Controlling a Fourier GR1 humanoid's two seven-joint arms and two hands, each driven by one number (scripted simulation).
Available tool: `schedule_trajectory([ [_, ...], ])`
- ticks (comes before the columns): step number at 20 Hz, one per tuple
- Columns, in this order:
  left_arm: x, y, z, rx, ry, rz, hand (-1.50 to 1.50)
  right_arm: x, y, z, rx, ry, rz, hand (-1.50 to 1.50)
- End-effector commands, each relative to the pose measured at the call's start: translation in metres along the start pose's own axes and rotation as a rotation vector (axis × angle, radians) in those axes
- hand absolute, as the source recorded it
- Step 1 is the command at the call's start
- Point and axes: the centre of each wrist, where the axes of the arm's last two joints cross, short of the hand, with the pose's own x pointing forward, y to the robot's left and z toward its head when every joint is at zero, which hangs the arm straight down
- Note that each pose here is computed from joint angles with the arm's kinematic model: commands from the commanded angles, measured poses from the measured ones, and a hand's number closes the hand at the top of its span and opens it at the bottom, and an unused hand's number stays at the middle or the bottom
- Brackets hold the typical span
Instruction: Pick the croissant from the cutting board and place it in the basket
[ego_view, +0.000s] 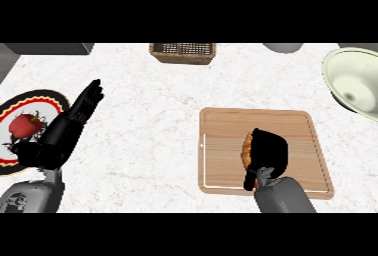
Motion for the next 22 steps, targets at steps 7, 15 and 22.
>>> schedule_trajectory([
  [7,0.015,-0.006,-0.001,-0.006,-0.006,-0.023,0.00,0.003,0.029,-0.004,0.006,-0.047,0.236,1.50],
  [15,0.012,-0.025,-0.020,-0.079,-0.045,0.000,0.00,0.090,-0.030,0.071,-0.320,-0.536,0.070,1.50],
  [22,0.016,-0.029,-0.029,-0.136,-0.061,0.008,0.00,0.113,-0.053,0.107,-0.374,-0.762,-0.254,1.50],
])
